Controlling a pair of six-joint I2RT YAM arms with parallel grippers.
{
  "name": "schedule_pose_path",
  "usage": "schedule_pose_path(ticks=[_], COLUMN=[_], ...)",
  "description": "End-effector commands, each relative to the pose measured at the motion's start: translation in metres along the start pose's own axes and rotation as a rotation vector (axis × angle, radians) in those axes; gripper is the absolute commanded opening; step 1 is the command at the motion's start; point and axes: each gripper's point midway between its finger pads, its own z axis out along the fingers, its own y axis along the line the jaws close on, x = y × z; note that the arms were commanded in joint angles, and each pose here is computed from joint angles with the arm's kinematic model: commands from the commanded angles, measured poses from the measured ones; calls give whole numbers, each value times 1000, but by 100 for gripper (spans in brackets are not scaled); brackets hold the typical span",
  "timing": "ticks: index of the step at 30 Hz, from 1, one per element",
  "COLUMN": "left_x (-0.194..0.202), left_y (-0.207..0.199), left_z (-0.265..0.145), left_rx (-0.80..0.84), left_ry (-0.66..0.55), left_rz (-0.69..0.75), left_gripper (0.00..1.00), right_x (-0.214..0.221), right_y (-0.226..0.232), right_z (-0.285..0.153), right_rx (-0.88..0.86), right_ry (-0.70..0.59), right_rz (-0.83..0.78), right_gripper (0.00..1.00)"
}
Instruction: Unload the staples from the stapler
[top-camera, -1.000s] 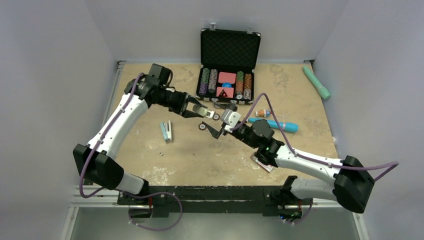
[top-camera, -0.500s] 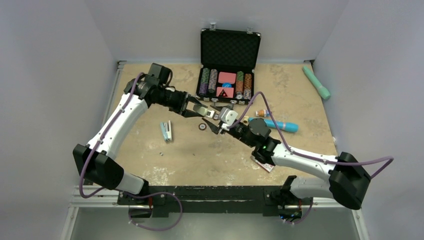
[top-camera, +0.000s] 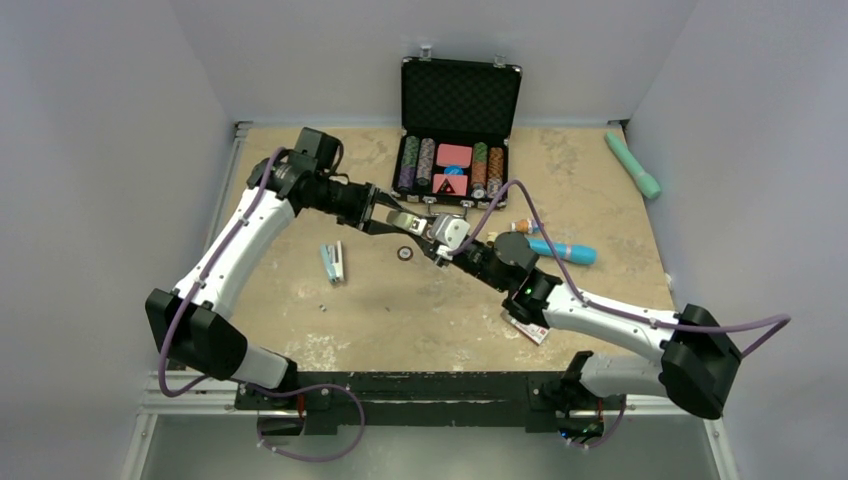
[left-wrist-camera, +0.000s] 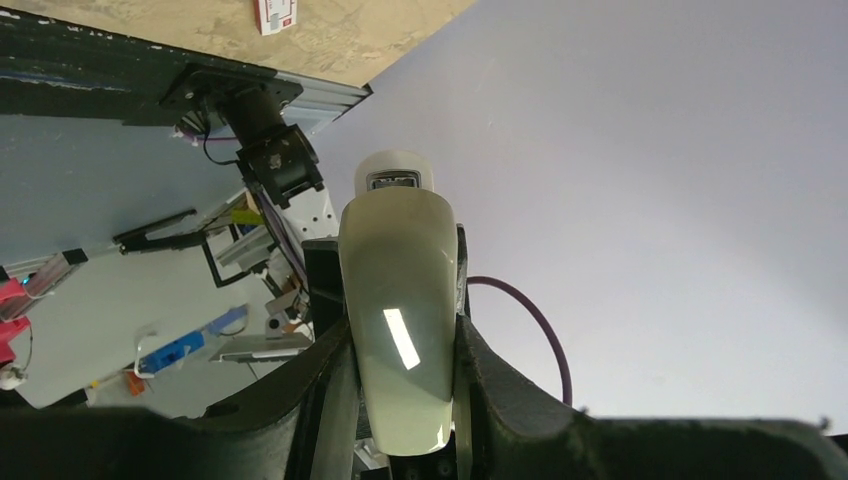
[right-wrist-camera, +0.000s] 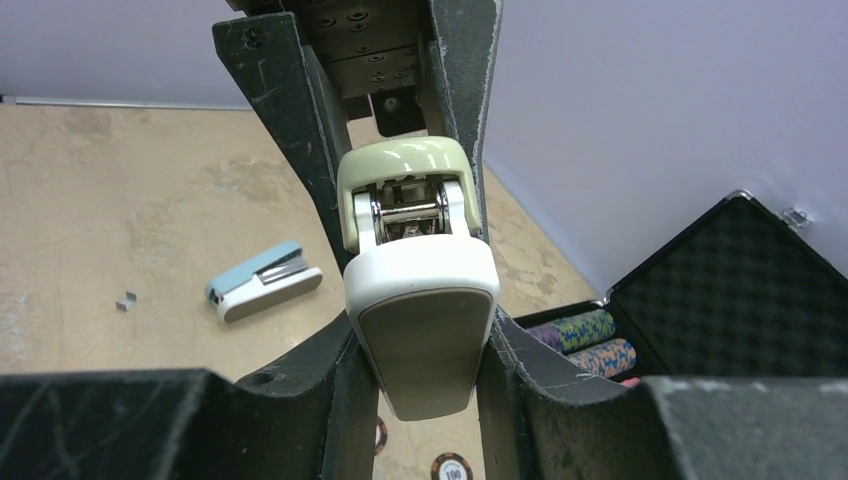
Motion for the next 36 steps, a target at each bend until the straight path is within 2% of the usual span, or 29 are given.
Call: schedule_pose_path(ticks=[1, 9, 17, 22, 26, 30, 36], left_x=[10, -13, -46, -61, -61, -68, -90], left_y=[3, 27, 82, 112, 121, 123, 136], left_z=[-8, -1, 16, 25, 31, 22, 4], left_rx=[37, -60, -231, -319, -309, -369, -521], left_ry=[25, -50, -106, -96, -66, -131, -273], left_rz=[99, 150, 136, 113, 102, 149, 225], left_gripper=[0, 0, 0, 0, 0, 0, 0], right_x=[-31, -7, 33, 38, 32, 41, 49], right_y=[-13, 3, 59, 72, 70, 76, 98], right_z=[-2, -3, 1, -5, -11, -14, -14], right_rx=[30, -68, -226, -222, -215, -258, -363], right_ry=[-41, 173, 392, 417, 396, 465, 597], right_rz=[30, 100, 178, 209, 211, 200, 264], right_gripper=[0, 0, 0, 0, 0, 0, 0])
